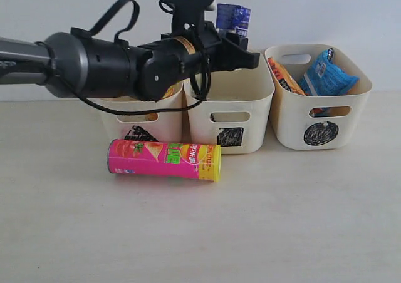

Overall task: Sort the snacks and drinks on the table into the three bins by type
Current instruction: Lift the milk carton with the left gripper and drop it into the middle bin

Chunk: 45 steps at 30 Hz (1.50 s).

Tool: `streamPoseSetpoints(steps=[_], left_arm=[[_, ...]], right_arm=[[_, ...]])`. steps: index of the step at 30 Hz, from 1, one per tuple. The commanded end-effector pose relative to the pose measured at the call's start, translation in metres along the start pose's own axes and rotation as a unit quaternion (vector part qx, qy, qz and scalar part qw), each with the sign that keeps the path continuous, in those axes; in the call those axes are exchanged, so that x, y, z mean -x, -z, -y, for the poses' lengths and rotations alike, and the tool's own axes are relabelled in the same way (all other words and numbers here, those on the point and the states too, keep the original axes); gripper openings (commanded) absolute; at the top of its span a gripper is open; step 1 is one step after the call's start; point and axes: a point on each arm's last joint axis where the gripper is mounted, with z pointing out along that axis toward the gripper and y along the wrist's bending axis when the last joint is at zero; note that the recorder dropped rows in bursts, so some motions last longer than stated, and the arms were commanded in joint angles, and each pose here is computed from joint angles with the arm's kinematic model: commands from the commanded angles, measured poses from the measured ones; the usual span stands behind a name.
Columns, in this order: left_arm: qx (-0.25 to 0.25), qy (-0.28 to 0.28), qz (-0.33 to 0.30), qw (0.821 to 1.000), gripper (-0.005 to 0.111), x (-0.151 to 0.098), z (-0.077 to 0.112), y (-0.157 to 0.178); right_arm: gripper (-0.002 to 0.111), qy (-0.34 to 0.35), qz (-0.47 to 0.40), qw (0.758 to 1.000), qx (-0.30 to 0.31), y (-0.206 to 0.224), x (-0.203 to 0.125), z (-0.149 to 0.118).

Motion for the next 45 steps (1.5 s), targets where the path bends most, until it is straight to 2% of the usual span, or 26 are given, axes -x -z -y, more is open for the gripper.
streamPoseSetpoints(steps=[1,5,9,13,17,19,24,27,31,33,36,41,45], left_arm=[[-0.009,-0.025,0.038,0.999,0.004,-0.004,0.005,-0.017],[-0.008,-0.025,0.059,0.998,0.004,-0.017,0.005,-0.029],[-0.008,-0.025,0.05,0.998,0.005,-0.028,0.005,-0.037],[-0.008,-0.025,0.043,0.999,0.023,-0.037,0.005,-0.042],[-0.008,-0.025,0.036,0.999,0.049,-0.045,0.005,-0.046],[-0.009,-0.025,0.033,0.999,0.058,-0.045,0.005,-0.046],[-0.009,-0.025,0.037,0.999,0.068,-0.04,0.005,-0.044],[-0.009,-0.025,0.031,0.999,0.071,-0.034,0.005,-0.042],[-0.009,-0.024,0.027,0.999,0.07,-0.015,0.005,-0.034],[-0.009,-0.024,0.027,0.999,0.064,-0.004,0.005,-0.029],[-0.011,-0.024,0.009,1.0,0.047,0.014,0.006,-0.018],[-0.013,-0.026,-0.051,0.998,0.006,0.032,0.006,-0.001],[-0.017,-0.056,-0.11,0.992,0.004,0.042,0.005,0.015]], right_arm=[[0.0,-0.002,-0.001,1.0,-0.001,0.0,-0.002,0.0],[0.0,-0.002,-0.006,1.0,-0.001,0.0,-0.003,0.0],[0.0,-0.002,-0.006,1.0,-0.001,0.0,-0.003,0.0],[0.0,-0.002,-0.006,1.0,-0.001,0.0,-0.003,0.0],[0.0,-0.002,-0.006,1.0,-0.001,0.0,-0.003,0.0],[0.0,-0.002,-0.006,1.0,-0.001,0.0,-0.003,0.0],[0.0,-0.002,-0.004,1.0,-0.001,0.0,-0.002,0.0],[0.0,-0.002,-0.004,1.0,-0.001,0.0,-0.002,0.0],[0.0,-0.002,-0.004,1.0,-0.001,0.0,-0.002,0.0],[0.0,-0.002,-0.004,1.0,-0.001,0.0,-0.002,0.0],[0.0,-0.002,-0.004,1.0,-0.001,0.0,-0.002,0.0],[0.0,-0.002,-0.004,1.0,-0.001,0.0,-0.002,0.0],[0.0,-0.002,-0.004,1.0,-0.001,0.0,-0.002,0.0]])
